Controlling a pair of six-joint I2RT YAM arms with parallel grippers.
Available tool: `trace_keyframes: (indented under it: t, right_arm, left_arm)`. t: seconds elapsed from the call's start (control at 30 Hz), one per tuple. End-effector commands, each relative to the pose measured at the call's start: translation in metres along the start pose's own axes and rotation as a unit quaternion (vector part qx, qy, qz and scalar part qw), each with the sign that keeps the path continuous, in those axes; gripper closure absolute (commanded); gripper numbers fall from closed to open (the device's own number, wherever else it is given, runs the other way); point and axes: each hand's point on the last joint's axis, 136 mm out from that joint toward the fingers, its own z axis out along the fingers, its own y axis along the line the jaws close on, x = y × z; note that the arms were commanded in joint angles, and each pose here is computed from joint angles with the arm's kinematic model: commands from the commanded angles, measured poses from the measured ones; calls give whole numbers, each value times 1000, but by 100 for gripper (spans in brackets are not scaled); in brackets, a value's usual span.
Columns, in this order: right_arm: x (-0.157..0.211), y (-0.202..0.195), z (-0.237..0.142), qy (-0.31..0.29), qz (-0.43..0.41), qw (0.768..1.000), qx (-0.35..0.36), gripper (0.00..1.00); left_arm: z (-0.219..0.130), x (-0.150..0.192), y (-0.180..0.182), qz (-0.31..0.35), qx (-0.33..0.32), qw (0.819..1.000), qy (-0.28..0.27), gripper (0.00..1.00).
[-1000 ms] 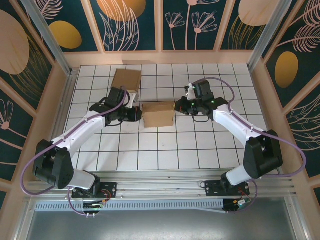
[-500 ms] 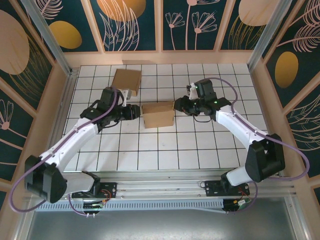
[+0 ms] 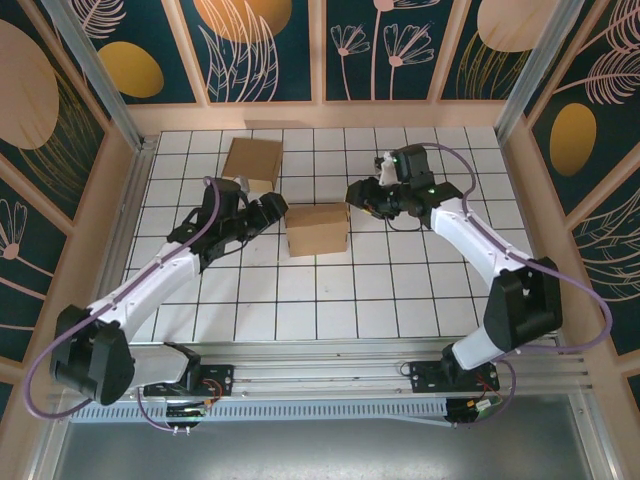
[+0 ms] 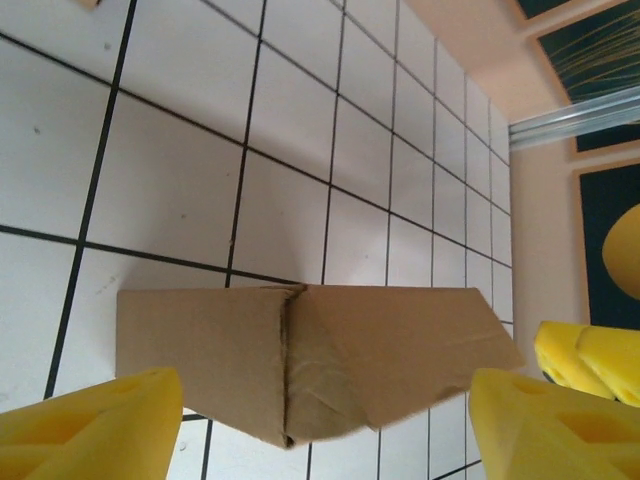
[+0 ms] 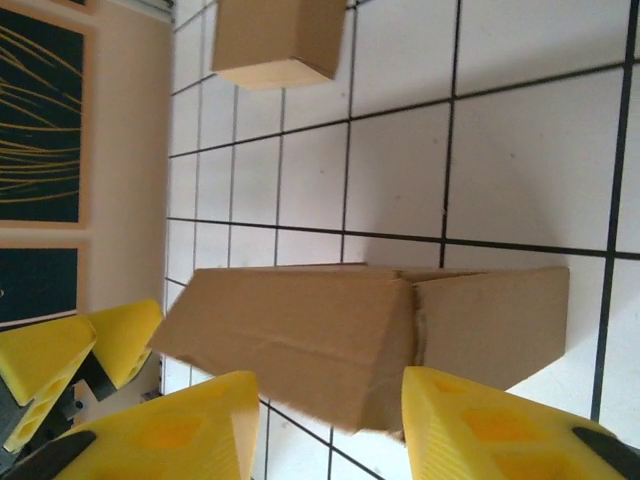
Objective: Fold the paper box
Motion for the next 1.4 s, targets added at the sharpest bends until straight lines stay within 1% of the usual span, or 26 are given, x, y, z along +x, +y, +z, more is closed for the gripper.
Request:
trace_keyframes:
  t: [0.0, 0.07, 0.1, 0.17, 0.23, 0.43, 0.57, 0.67, 0.73, 0.8, 0.87, 0.9, 0.97, 1.07, 1.13, 1.2, 1.23, 1.3, 1.33, 1.37]
  right_arm:
    - [12, -10, 10, 15, -1, 1000, 8, 61]
    - [17, -14, 13, 20, 3, 1000, 9, 66]
    - [19, -17, 15, 21, 5, 1000, 13, 69]
    - [21, -23, 16, 20, 6, 1000, 22, 75]
    - [26, -30, 19, 22, 6, 999, 36, 79]
    - [52, -58, 35, 51, -7, 994, 96, 82]
    - [65, -70, 37, 64, -8, 991, 118, 84]
    - [61, -59, 26, 51, -17, 992, 113, 86]
    - [64, -54, 15, 44, -17, 992, 113, 87]
    - [83, -58, 6, 43, 4, 992, 121, 88]
    - [110, -55, -4, 62, 29, 992, 105, 86]
    - [124, -48, -9, 76, 32, 992, 93, 84]
    - [137, -34, -29, 87, 41, 993, 73, 78]
    - [127, -17, -60, 55, 31, 995, 73, 68]
    - [116, -11, -73, 27, 20, 997, 73, 60]
    - [114, -13, -71, 21, 19, 997, 72, 56]
    - [109, -23, -68, 12, 36, 996, 75, 56]
    - [113, -32, -51, 15, 56, 996, 63, 54]
    - [117, -34, -41, 22, 67, 996, 51, 53]
    - [122, -35, -32, 28, 70, 996, 39, 52]
  left_arm:
    - [8, 1, -13, 0, 32, 999, 13, 28]
    - [14, 6, -11, 2, 36, 999, 25, 34]
    - [17, 8, -9, 4, 36, 999, 31, 39]
    - [22, 14, 1, 0, 22, 999, 41, 48]
    - [25, 19, 13, -3, 6, 999, 46, 54]
    - [31, 41, 56, -20, -41, 997, 62, 69]
    - [30, 56, 67, -16, -36, 996, 80, 73]
    - [24, 54, 57, 3, -17, 997, 76, 72]
    - [18, 57, 51, 7, -9, 996, 84, 72]
    - [11, 69, 51, 5, -13, 995, 98, 72]
    - [0, 88, 54, 8, -24, 993, 112, 72]
    - [-6, 96, 53, 11, -27, 993, 116, 72]
    - [-20, 110, 48, 11, -24, 992, 122, 71]
    - [-36, 110, 48, 6, -32, 994, 109, 65]
    - [-46, 100, 46, 13, -35, 996, 83, 56]
    - [-47, 96, 47, 20, -37, 997, 67, 47]
    - [-44, 96, 51, 21, -42, 997, 65, 41]
    - [-33, 99, 59, 27, -49, 996, 73, 30]
    - [-26, 103, 64, 29, -54, 995, 81, 26]
    - [-18, 109, 65, 34, -49, 994, 95, 24]
